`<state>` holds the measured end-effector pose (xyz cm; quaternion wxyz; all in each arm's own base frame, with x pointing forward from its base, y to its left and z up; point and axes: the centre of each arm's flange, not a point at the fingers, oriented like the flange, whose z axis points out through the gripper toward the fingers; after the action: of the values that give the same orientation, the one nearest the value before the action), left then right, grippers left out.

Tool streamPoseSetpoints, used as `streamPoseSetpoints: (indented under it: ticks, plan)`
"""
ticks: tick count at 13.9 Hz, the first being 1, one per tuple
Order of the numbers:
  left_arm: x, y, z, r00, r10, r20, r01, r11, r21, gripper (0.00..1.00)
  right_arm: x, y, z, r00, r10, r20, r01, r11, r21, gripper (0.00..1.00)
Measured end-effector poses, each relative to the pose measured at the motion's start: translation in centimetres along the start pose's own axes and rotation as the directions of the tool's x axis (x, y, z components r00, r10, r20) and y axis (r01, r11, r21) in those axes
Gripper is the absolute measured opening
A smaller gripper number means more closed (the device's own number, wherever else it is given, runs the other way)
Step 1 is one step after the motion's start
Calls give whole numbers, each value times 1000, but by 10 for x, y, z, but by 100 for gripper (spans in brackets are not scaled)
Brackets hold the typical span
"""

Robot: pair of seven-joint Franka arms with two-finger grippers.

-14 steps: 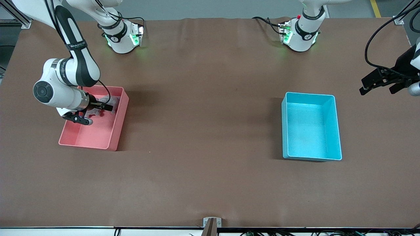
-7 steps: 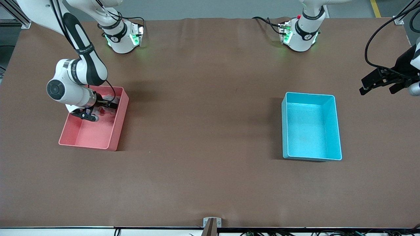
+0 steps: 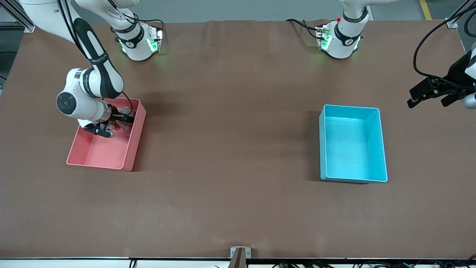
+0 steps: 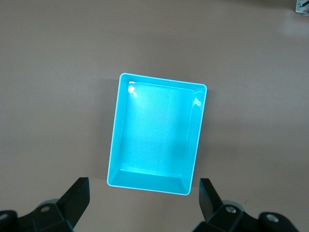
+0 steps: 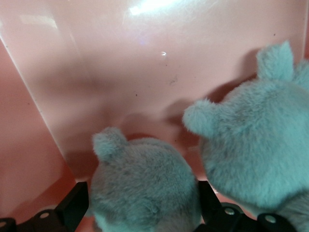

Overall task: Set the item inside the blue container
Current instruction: 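Lower the open right gripper onto one gray plush toy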

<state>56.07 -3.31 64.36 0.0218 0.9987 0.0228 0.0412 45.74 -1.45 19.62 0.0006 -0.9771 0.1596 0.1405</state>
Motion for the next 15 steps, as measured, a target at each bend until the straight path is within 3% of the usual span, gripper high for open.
streamPoseSetpoints:
  ticks: [9, 12, 15]
  plan:
    - [0, 0, 0, 1000, 0, 0, 0, 1000, 0, 100, 0, 0, 2, 1000, 3, 4, -3, 1000, 1, 100]
    - [0, 0, 0, 1000, 0, 0, 0, 1000, 0, 100, 0, 0, 2, 1000, 3, 4, -3, 1000, 1, 97]
    - [0, 0, 0, 1000, 0, 0, 0, 1000, 0, 100, 0, 0, 2, 1000, 4, 4, -4, 1000, 2, 89]
